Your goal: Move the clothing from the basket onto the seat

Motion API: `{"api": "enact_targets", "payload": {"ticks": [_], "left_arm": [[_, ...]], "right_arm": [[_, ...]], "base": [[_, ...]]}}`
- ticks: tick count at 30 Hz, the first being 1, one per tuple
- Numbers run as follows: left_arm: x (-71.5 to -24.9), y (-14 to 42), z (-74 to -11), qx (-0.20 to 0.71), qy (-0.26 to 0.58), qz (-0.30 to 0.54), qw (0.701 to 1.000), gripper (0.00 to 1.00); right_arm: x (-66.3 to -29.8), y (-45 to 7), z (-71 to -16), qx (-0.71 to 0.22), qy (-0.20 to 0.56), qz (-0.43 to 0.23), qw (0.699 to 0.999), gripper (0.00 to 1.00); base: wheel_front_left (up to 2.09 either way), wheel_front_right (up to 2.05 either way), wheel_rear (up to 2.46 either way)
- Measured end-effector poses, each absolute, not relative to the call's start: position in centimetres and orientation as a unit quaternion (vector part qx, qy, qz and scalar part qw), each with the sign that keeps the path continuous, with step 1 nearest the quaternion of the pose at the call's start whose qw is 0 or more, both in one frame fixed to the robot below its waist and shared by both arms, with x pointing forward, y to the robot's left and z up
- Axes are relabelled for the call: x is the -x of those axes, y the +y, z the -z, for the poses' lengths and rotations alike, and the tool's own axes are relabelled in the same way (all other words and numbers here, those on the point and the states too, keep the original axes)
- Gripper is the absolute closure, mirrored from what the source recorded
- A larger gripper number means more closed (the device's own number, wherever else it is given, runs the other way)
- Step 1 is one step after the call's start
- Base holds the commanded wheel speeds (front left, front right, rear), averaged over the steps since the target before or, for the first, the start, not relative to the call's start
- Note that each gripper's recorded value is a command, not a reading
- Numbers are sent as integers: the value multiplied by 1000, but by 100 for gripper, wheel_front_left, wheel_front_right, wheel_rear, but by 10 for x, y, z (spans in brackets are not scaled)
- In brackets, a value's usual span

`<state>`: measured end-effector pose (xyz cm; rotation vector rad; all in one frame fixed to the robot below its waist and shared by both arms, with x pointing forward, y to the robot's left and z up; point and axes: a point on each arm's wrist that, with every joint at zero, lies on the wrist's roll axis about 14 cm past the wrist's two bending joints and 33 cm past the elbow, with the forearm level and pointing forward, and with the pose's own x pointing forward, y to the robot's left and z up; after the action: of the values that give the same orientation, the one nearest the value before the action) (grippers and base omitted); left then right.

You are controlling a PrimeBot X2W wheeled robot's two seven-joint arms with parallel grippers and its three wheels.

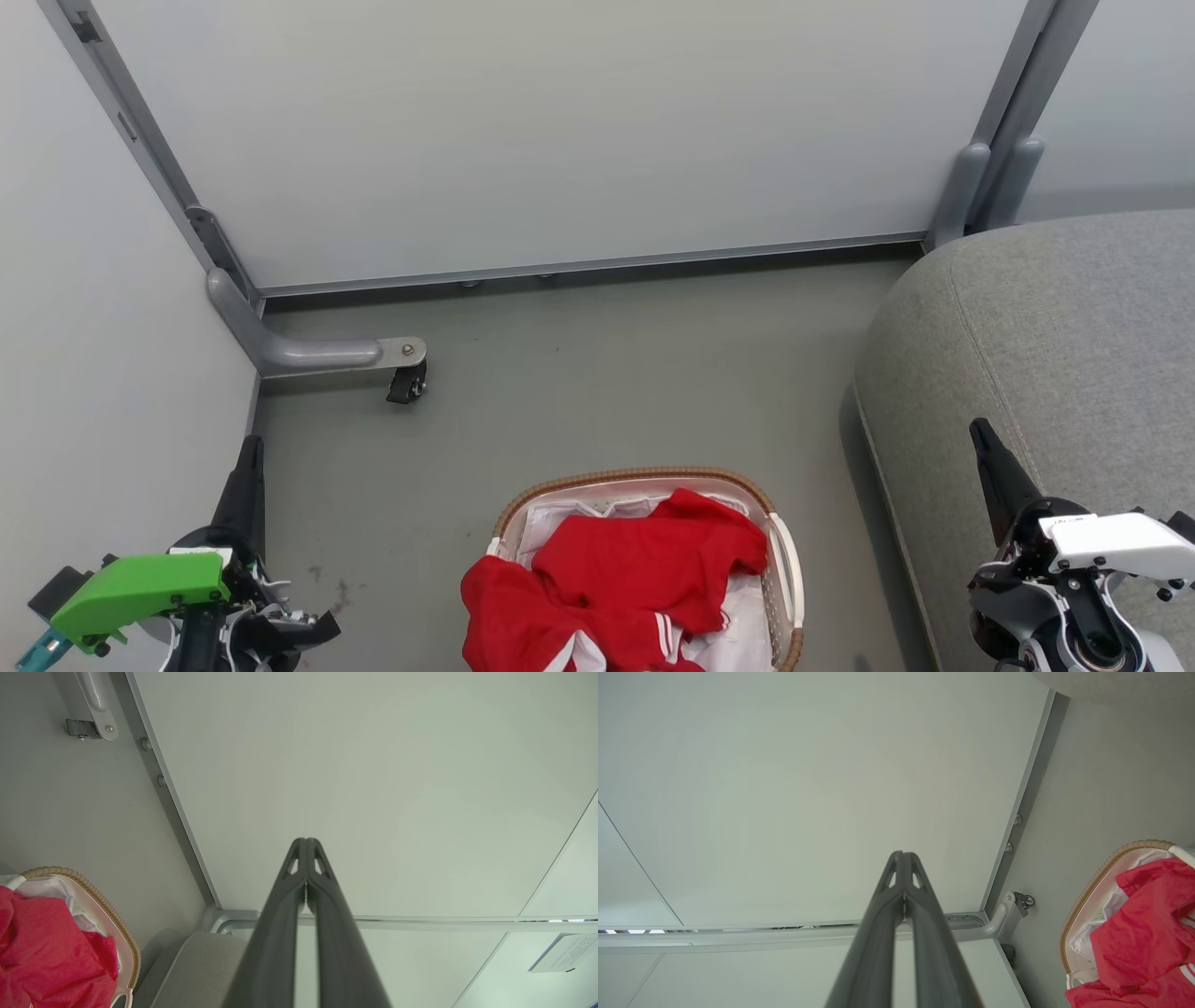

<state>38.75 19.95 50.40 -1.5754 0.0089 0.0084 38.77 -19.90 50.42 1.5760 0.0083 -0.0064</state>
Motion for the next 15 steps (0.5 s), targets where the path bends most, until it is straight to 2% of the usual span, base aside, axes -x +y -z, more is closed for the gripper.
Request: {"api": "enact_targets", "payload": {"ticks": [15], "left_arm": [[-387,200,-504,709,4,-4,705,100]], "right_arm": [[-388,-199,-504,-709,4,3,705,100]], "base": [[0,0,0]]}}
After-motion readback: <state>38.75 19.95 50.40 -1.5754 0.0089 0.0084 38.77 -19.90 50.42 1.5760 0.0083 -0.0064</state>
